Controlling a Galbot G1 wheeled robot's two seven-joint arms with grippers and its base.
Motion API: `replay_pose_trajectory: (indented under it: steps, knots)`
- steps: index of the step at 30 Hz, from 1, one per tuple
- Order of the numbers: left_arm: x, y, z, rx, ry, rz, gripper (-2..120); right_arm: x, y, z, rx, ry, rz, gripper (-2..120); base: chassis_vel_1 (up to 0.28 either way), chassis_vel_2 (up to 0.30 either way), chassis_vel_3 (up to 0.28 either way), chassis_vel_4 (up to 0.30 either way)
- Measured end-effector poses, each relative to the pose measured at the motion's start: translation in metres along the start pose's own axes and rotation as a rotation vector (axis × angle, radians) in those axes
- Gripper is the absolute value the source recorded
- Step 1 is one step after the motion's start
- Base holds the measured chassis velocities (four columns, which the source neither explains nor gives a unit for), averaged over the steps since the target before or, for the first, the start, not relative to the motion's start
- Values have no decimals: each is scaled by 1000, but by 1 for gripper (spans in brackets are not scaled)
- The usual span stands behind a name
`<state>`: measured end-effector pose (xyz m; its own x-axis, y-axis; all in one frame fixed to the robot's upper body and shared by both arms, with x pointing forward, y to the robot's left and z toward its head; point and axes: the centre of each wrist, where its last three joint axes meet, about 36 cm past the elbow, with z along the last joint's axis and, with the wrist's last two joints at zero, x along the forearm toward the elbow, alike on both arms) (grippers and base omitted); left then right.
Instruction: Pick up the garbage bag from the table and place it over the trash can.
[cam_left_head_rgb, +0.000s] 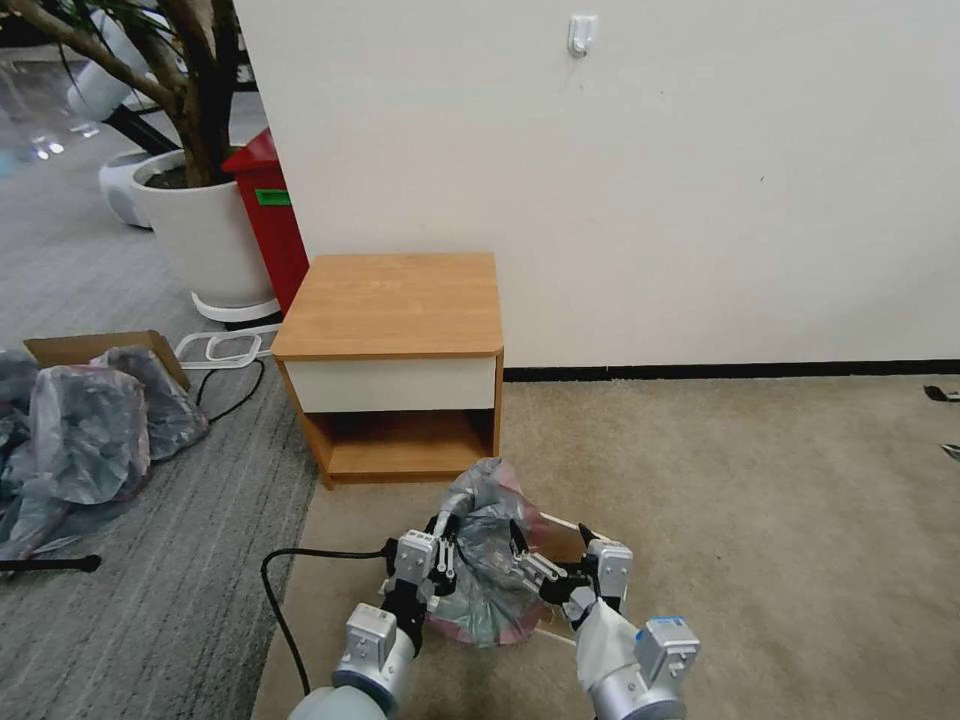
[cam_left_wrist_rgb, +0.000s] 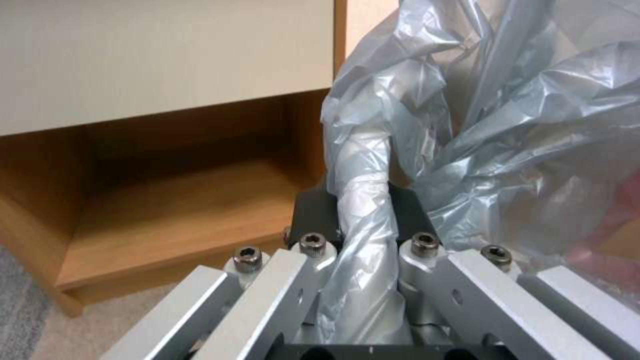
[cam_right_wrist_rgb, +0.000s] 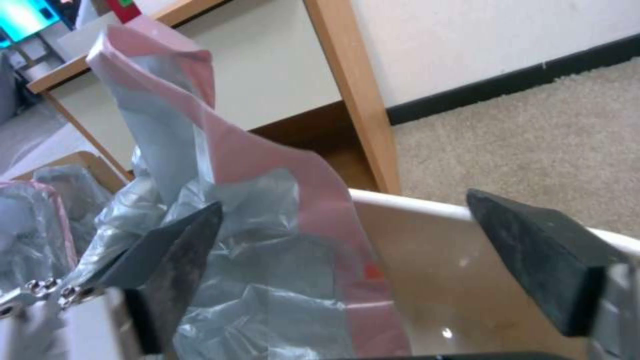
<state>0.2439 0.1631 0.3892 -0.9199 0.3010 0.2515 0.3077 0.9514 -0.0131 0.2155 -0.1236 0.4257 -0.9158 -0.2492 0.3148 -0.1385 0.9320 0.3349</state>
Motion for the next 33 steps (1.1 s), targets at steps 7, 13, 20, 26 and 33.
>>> replay_pose_trajectory:
  steps: [7,13,20,26,33]
  knots:
    - [1,2,-3,25,5,-2,7,-1,11,5,-15,24,-42,68,0,0,0,0]
    - [1,1,-4,36,8,2,7,0,16,7,-15,23,-70,66,0,0,0,0]
    - [4,1,-8,53,8,25,7,-7,14,10,9,11,-88,67,0,0,0,0]
    - [5,0,-11,64,1,42,7,-9,13,10,18,1,-86,59,0,0,0,0]
    - [7,-2,-13,97,6,43,7,-9,9,10,27,-12,-77,32,0,0,0,0]
